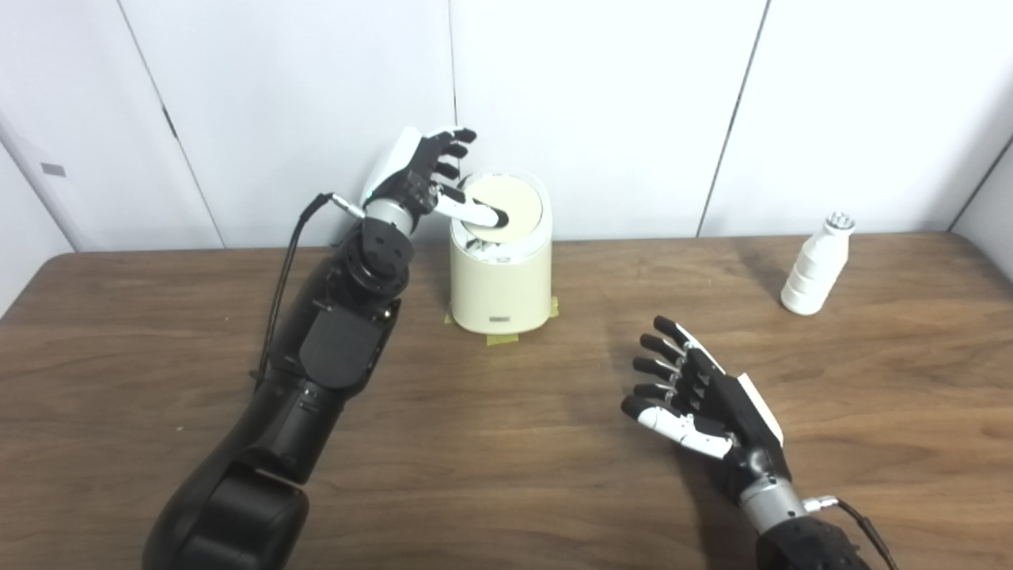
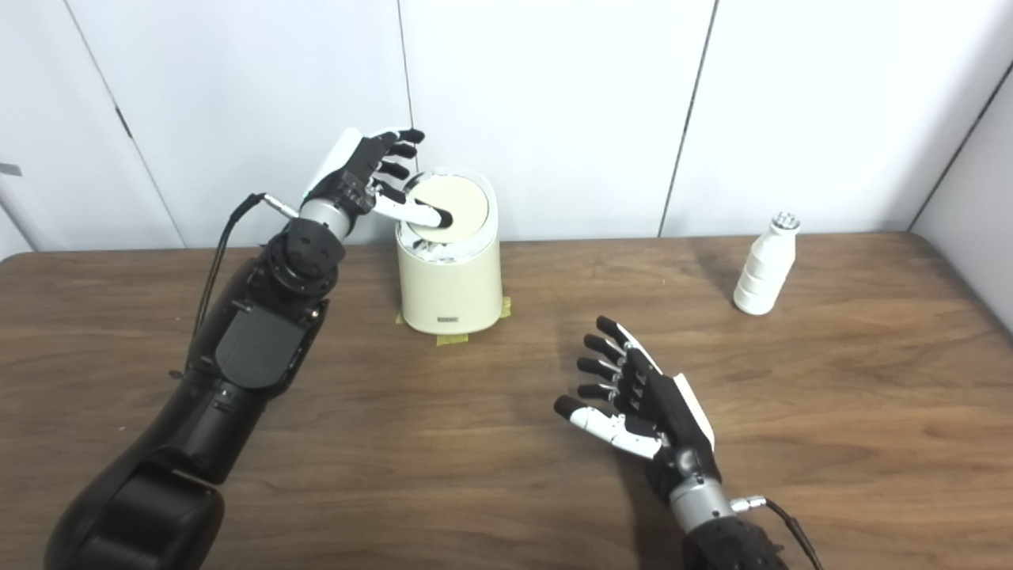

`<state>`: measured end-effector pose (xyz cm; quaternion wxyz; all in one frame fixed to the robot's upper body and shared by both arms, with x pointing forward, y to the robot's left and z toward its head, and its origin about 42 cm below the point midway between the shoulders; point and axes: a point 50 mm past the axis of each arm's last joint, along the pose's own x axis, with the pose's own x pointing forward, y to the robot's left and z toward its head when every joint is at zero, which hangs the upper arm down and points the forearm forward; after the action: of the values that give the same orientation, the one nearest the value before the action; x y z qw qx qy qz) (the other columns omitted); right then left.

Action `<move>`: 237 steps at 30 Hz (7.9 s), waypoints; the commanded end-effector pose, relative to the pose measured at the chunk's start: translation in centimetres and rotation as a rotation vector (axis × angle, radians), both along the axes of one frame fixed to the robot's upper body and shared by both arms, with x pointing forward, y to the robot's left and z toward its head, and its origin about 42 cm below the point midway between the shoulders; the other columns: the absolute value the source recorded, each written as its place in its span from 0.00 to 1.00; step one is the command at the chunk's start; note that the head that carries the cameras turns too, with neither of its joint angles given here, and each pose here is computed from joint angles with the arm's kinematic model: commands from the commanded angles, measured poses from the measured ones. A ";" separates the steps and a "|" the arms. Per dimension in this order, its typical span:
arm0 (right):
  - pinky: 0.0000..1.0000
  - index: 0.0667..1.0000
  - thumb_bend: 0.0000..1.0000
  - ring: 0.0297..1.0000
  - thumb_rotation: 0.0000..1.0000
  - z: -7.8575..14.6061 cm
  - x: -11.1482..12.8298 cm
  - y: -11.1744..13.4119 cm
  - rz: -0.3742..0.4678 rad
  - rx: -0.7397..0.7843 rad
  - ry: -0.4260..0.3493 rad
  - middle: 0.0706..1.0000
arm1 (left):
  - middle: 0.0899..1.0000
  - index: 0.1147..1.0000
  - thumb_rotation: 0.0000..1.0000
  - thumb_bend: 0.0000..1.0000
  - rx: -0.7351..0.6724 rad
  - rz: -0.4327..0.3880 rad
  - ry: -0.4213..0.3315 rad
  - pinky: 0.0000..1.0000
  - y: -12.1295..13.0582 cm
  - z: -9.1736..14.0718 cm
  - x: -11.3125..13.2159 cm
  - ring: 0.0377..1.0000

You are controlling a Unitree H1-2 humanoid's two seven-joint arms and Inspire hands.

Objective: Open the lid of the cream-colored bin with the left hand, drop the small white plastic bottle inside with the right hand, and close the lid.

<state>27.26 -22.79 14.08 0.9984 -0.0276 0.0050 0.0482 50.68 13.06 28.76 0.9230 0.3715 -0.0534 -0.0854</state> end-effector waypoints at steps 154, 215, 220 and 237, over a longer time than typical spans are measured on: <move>0.77 0.87 0.90 0.84 0.16 8.2 14.8 -17.9 -0.607 -0.508 -0.167 0.86 | 0.96 1.00 0.48 0.28 -0.612 -0.046 0.099 1.00 15.1 -6.7 -16.9 0.98; 0.42 0.46 0.52 0.41 0.00 5.2 13.9 -18.4 -0.716 -0.496 -0.172 0.46 | 0.95 0.99 0.22 0.31 -0.482 -0.092 0.130 1.00 14.5 -6.4 -16.4 0.96; 0.41 0.47 0.52 0.41 0.00 5.5 13.5 -18.4 -0.713 -0.505 -0.177 0.46 | 0.95 0.99 0.13 0.30 -0.494 -0.073 0.132 1.00 14.7 -6.6 -16.4 0.96; 0.42 0.47 0.52 0.42 0.00 14.2 12.4 -8.7 -0.555 -0.446 -0.453 0.44 | 0.94 0.99 0.12 0.32 -0.519 -0.062 0.136 1.00 13.9 -7.2 -16.9 0.96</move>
<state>39.01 -32.26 25.02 0.9269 -0.2510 -0.1534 -0.2332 33.49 27.15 19.95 0.9863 0.1068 0.0085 -0.1252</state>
